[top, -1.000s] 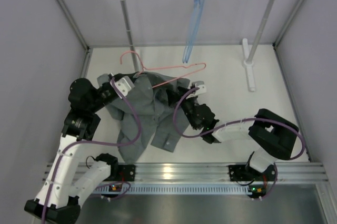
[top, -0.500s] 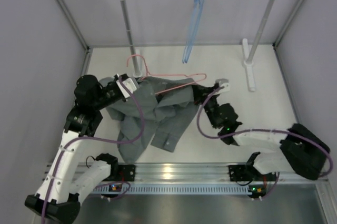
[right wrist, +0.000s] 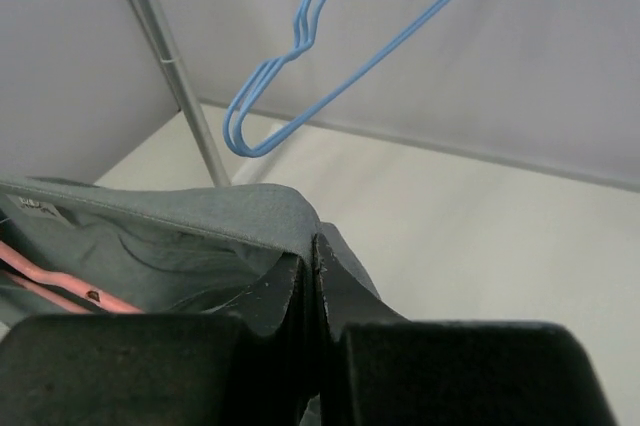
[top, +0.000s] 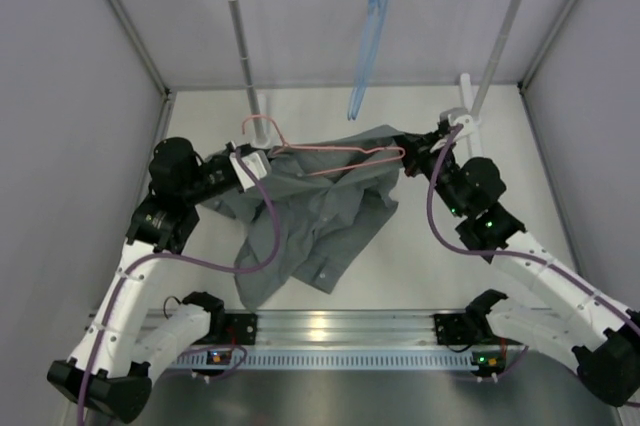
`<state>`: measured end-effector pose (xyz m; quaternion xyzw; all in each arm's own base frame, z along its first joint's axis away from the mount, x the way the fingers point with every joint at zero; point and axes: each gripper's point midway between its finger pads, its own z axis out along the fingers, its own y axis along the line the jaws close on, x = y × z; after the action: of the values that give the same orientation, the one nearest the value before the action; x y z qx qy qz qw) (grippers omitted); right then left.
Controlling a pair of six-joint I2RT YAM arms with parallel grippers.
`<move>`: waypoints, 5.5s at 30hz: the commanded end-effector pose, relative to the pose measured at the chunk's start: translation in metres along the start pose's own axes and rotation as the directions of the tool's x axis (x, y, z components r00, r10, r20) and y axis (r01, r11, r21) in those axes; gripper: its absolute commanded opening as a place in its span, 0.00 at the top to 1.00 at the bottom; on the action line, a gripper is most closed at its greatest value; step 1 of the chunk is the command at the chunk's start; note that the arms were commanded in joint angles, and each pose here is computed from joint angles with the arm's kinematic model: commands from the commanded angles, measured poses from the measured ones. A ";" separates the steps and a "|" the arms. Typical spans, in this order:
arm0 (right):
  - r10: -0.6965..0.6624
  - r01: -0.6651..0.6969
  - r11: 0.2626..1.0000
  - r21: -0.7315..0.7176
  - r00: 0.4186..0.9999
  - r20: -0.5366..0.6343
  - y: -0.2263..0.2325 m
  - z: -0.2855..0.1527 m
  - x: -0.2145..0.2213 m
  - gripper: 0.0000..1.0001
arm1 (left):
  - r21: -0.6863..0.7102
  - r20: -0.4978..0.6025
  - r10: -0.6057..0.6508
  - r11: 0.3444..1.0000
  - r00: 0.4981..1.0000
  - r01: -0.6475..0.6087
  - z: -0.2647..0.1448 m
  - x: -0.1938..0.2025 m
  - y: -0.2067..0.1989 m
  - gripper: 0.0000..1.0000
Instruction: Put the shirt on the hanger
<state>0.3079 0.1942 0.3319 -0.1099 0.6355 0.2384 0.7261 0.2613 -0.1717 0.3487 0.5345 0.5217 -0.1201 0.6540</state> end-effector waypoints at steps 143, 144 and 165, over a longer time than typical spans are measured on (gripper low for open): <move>-0.259 0.173 0.955 -0.241 0.883 -0.392 0.017 0.044 -0.008 1.00 | -0.554 0.139 -0.370 0.740 0.918 0.382 -0.002 -0.069 0.130 0.02; -0.256 0.173 0.958 -0.230 0.878 -0.404 0.015 0.039 -0.006 1.00 | -0.603 0.160 -0.391 0.688 0.906 0.403 -0.012 -0.069 0.139 0.02; -0.027 0.251 0.943 0.219 0.713 -0.701 -0.067 -0.086 0.080 1.00 | -0.801 0.182 -0.426 0.459 0.886 0.385 -0.058 -0.056 0.168 0.02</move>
<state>0.2605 0.1300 0.2220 -0.1956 0.8733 0.0629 0.4417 0.3300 -0.0815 0.4880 0.0465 0.6551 0.0061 0.7541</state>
